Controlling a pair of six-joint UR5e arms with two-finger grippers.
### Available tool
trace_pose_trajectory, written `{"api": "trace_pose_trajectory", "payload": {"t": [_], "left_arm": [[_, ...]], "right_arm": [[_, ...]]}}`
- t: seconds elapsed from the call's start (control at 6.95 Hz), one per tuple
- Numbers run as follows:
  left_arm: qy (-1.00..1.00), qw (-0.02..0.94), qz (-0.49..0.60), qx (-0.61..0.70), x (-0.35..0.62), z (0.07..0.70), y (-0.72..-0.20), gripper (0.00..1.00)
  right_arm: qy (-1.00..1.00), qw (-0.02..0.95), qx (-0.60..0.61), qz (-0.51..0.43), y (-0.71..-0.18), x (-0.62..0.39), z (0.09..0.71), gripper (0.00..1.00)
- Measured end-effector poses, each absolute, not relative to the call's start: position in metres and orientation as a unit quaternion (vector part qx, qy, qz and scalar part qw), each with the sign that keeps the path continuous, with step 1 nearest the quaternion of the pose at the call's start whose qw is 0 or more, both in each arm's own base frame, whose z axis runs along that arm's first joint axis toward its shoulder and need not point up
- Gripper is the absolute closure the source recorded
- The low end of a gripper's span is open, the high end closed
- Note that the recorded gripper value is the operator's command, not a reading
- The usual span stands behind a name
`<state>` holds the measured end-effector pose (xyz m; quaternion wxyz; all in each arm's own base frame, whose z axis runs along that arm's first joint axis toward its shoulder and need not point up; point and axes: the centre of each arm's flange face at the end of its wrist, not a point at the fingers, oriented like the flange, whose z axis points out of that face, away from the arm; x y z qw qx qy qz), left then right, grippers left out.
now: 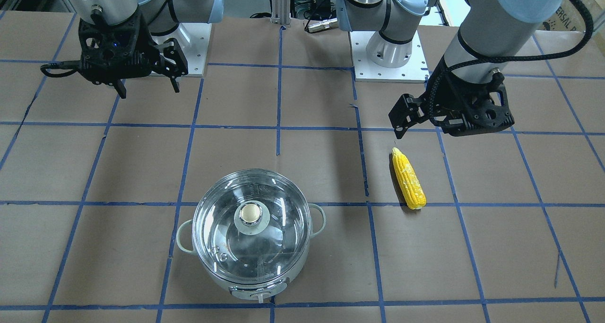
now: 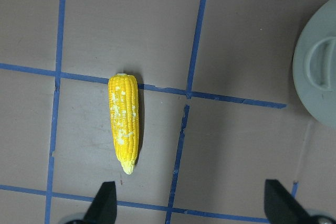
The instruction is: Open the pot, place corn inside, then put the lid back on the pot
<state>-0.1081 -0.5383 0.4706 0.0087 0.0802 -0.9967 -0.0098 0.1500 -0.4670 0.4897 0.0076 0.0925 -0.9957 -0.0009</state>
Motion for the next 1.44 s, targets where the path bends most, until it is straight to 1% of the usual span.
{"api": "trace_pose_trajectory", "payload": {"t": [0.72, 1.01, 1.44], "left_arm": [[-0.997, 0.009, -0.01, 0.078, -0.107, 0.47, -0.539, 0.0], [-0.997, 0.009, -0.01, 0.077, -0.107, 0.47, -0.539, 0.0], [-0.997, 0.009, -0.008, 0.075, -0.107, 0.473, -0.536, 0.0]], "right_arm": [[-0.996, 0.007, 0.092, 0.003, -0.468, 0.15, 0.489, 0.0], [-0.995, -0.015, 0.093, 0.005, -0.473, 0.156, 0.485, 0.0], [-0.995, -0.027, 0.093, 0.02, -0.509, 0.176, 0.465, 0.0]]}}
